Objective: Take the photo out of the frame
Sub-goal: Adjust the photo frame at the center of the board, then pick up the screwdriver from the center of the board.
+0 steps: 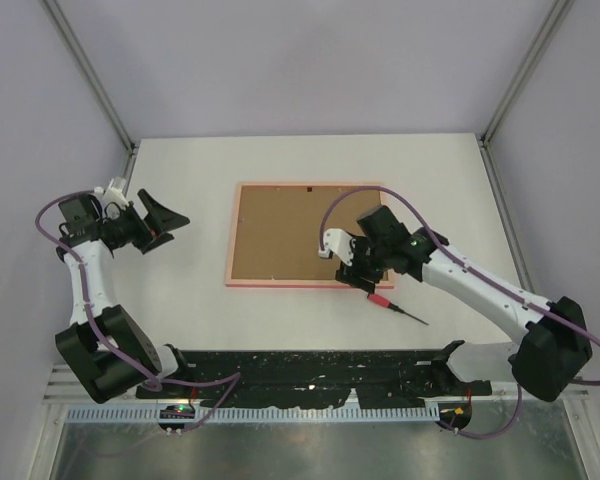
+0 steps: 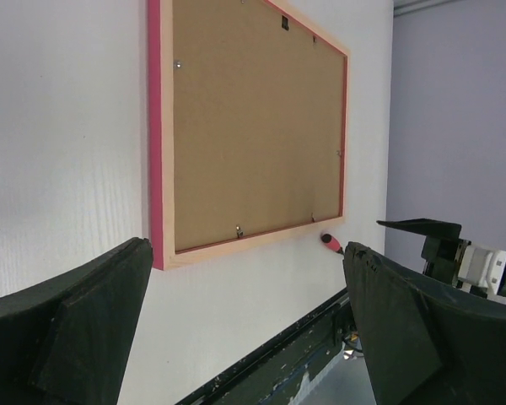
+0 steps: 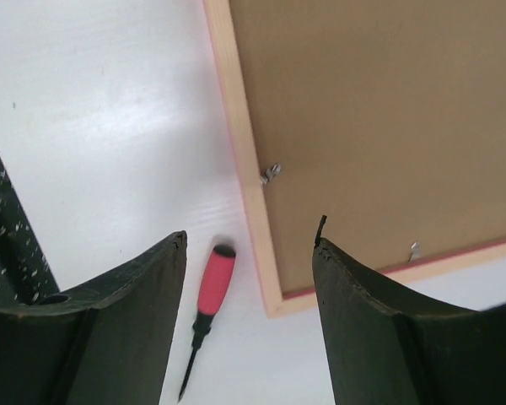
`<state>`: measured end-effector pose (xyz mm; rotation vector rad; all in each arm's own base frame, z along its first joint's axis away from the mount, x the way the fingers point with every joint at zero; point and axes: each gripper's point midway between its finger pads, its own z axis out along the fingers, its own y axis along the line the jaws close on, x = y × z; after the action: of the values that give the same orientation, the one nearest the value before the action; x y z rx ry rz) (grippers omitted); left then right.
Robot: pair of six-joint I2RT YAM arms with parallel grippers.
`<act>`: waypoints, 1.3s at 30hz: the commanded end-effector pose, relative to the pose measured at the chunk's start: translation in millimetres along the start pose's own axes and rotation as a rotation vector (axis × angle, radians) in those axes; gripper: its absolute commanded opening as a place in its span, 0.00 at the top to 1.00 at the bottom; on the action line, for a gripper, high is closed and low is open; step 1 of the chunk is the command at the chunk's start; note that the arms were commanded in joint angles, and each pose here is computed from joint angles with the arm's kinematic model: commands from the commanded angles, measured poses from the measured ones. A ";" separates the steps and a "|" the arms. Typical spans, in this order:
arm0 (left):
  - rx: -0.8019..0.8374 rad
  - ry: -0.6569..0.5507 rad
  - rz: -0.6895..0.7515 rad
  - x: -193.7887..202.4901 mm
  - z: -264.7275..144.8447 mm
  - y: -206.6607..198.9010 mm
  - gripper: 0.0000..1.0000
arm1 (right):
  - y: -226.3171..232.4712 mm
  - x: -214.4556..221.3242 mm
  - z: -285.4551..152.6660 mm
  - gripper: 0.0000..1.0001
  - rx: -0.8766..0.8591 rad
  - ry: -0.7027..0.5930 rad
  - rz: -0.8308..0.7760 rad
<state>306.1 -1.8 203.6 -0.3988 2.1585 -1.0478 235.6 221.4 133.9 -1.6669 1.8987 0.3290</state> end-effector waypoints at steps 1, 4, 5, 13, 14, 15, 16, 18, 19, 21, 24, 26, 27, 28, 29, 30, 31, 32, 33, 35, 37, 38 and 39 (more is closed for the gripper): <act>0.041 -0.039 0.044 -6.9 -7.4 -14.3 0.00 | 32.2 65.3 -2.9 0.34 -0.030 0.136 0.093; 0.045 -0.044 0.049 -7.3 -8.0 -15.8 0.00 | 40.1 91.3 -12.1 0.36 -0.010 0.167 0.161; 0.047 -0.046 0.051 -7.5 -8.0 -16.2 0.00 | 47.5 100.2 -13.4 0.36 -0.020 0.177 0.182; 0.065 -0.057 0.070 -8.0 -12.2 -25.6 0.00 | 67.9 128.2 -9.4 0.37 -0.054 0.220 0.239; 0.066 -0.060 0.076 -8.0 -13.1 -27.0 0.00 | 66.1 127.0 -8.9 0.37 -0.053 0.218 0.248; 0.068 -0.063 0.081 -7.9 -14.0 -28.7 0.00 | 64.9 126.1 -6.9 0.37 -0.058 0.215 0.253; 0.069 -0.066 0.086 -7.7 -15.0 -29.6 0.00 | 63.3 123.6 -6.0 0.37 -0.060 0.211 0.255; 0.070 -0.076 0.094 -8.9 -17.4 -31.8 0.00 | 60.2 124.2 -1.3 0.38 -0.070 0.227 0.266; 0.070 -0.079 0.095 -9.4 -17.9 -32.0 0.00 | 57.5 124.0 0.4 0.38 -0.064 0.225 0.271; 0.074 -0.081 0.091 -9.9 -17.2 -31.8 0.00 | 52.1 123.4 6.2 0.39 -0.055 0.225 0.275; 0.078 -0.072 0.075 -10.4 -14.3 -28.3 0.00 | 47.2 126.0 15.9 0.39 -0.056 0.236 0.282; 0.079 -0.062 0.064 -9.4 -12.8 -26.0 0.00 | 44.2 126.4 21.1 0.40 -0.058 0.243 0.283; 0.080 -0.062 0.066 -9.5 -13.0 -26.5 0.00 | 42.0 125.8 21.8 0.41 -0.052 0.243 0.286; 0.080 -0.062 0.066 -9.7 -12.8 -26.2 0.00 | 40.4 125.5 23.1 0.41 -0.051 0.246 0.289; 0.080 -0.063 0.065 -9.6 -13.1 -25.9 0.00 | 39.5 124.2 23.0 0.42 -0.048 0.244 0.296; 0.081 -0.064 0.068 -9.7 -13.3 -26.5 0.00 | 38.1 121.2 22.4 0.43 -0.045 0.234 0.297; 0.081 -0.066 0.067 -9.8 -13.9 -26.2 0.00 | 37.8 120.5 22.0 0.43 -0.045 0.230 0.295; 0.082 -0.067 0.068 -9.6 -14.0 -26.2 0.00 | 37.5 120.0 22.0 0.43 -0.040 0.221 0.291; 0.083 -0.069 0.068 -10.3 -14.9 -26.9 0.00 | 37.1 120.7 22.2 0.43 -0.037 0.222 0.281; 0.086 -0.071 0.063 -10.8 -14.8 -27.3 0.00 | 33.8 126.7 24.3 0.43 -0.021 0.245 0.272; 0.088 -0.072 0.054 -12.2 -14.2 -26.7 0.00 | 35.1 131.4 28.5 0.43 -0.031 0.265 0.269; 0.087 -0.070 0.052 -12.4 -13.5 -26.0 0.00 | 34.0 131.5 30.7 0.43 -0.030 0.263 0.269; 0.086 -0.069 0.049 -12.6 -13.5 -25.3 0.00 | 35.6 133.6 34.7 0.44 -0.045 0.271 0.274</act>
<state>301.8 -4.5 227.9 -0.3597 2.0778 -1.0587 191.7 128.7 27.0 -1.5367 2.3777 0.2646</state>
